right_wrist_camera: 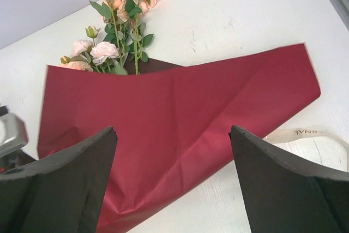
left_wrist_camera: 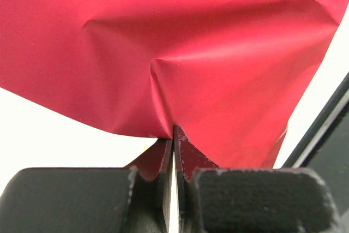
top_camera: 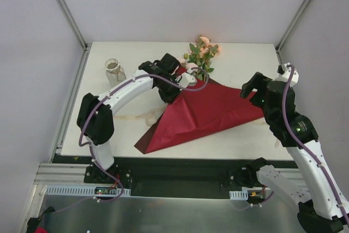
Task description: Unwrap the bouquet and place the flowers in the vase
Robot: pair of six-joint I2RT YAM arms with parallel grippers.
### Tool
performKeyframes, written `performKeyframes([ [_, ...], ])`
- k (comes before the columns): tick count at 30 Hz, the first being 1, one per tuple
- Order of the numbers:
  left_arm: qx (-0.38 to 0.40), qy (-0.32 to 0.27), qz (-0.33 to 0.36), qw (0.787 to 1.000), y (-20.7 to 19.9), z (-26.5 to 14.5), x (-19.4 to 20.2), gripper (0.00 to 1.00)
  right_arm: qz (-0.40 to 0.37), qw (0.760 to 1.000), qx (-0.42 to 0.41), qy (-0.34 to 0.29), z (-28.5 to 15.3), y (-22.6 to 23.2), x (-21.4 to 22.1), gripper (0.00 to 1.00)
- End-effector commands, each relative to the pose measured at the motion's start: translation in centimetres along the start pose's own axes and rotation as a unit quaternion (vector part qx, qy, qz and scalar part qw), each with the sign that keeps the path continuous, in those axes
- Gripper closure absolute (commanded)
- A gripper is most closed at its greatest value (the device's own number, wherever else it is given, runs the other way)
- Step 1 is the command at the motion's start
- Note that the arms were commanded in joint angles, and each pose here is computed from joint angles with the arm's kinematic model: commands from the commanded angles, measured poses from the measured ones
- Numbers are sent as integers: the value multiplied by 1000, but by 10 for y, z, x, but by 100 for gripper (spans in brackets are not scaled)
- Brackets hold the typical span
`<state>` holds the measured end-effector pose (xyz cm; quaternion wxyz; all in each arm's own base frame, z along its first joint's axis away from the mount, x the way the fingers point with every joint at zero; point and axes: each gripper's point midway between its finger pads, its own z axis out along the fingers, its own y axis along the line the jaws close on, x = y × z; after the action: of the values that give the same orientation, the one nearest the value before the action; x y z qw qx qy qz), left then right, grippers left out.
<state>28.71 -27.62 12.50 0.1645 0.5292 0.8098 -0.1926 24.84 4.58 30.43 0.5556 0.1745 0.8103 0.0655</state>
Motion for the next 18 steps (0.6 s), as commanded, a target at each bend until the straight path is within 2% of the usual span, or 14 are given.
performKeyframes([
  [1, -68, 21, 96, 993, -5, -37, 9, 100, 23, 999, -24, -18, 0, 13, -16, 12],
  [10, 2, 19, 232, 972, -126, -68, 25, 100, 30, 999, -38, -3, 22, 29, -19, 12],
  [12, 22, 36, 245, 969, -143, -74, 32, 99, 28, 999, -41, 13, 33, 33, -16, 12],
  [18, 42, 32, 309, 950, -185, -93, 23, 96, 18, 997, -72, 31, 56, 62, -27, 12],
])
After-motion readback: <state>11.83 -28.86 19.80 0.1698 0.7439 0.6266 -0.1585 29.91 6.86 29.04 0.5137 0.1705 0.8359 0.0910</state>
